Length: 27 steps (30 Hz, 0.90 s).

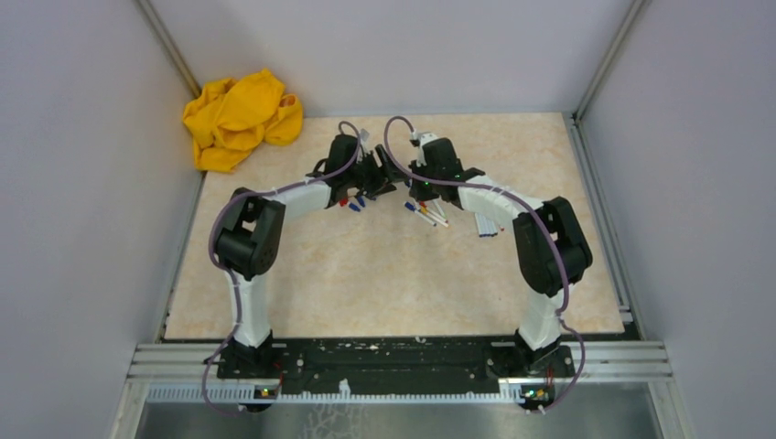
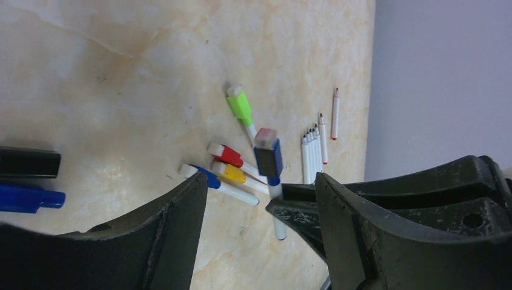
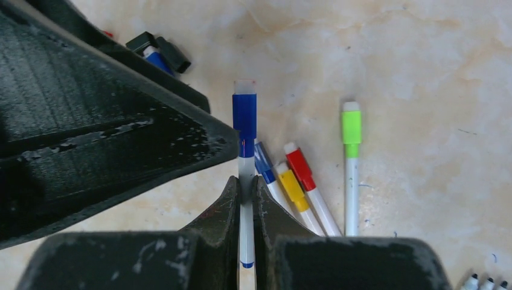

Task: Open the pen caps

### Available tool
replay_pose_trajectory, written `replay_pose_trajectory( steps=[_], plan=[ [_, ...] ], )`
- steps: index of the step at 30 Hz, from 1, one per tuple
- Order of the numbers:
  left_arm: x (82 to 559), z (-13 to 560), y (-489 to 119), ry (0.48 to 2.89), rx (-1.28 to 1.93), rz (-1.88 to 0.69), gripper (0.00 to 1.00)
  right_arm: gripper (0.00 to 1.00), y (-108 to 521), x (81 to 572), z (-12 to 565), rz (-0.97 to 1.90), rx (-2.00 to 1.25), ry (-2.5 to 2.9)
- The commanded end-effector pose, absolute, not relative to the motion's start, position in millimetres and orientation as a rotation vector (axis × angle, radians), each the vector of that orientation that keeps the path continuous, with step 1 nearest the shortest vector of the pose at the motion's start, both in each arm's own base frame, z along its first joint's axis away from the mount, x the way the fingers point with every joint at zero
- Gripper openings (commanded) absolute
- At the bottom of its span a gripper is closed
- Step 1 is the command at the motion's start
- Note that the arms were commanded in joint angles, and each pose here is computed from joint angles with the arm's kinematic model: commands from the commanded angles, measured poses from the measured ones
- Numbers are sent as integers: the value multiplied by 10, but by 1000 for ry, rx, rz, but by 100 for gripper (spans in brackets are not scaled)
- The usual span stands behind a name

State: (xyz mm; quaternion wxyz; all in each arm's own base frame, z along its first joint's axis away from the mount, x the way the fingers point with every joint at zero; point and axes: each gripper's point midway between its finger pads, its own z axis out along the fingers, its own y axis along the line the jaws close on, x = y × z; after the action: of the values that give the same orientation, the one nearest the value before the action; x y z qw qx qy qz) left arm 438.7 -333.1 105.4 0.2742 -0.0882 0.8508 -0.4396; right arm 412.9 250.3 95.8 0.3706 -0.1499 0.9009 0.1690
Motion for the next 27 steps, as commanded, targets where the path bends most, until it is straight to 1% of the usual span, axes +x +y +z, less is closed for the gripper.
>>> replay_pose_trajectory(
  steps=[1, 9, 17, 19, 22, 24, 27],
  plan=[
    [4449, 1243, -3497, 2227, -218, -1279, 71, 0, 2728, 4138, 1295, 557, -387, 2210],
    [4432, 1197, -3522, 2230, -232, -1300, 57, 0, 2862, 4114, 1359, 631, -394, 2194],
    [4449, 1159, -3514, 2231, -244, -1291, 40, 0, 2901, 4080, 1416, 658, -397, 2180],
    [4443, 1153, -3507, 2232, -245, -1286, 33, 0, 2886, 4074, 1426, 654, -394, 2178],
    [4449, 1153, -3486, 2232, -248, -1267, 16, 0, 2869, 4059, 1444, 649, -391, 2175],
    [4447, 1160, -3471, 2231, -243, -1256, 0, 0, 2861, 4044, 1469, 651, -391, 2169],
    [4454, 1195, -3443, 2221, -250, -1242, 0, 0, 2864, 4020, 1499, 652, -400, 2157]
  ],
)
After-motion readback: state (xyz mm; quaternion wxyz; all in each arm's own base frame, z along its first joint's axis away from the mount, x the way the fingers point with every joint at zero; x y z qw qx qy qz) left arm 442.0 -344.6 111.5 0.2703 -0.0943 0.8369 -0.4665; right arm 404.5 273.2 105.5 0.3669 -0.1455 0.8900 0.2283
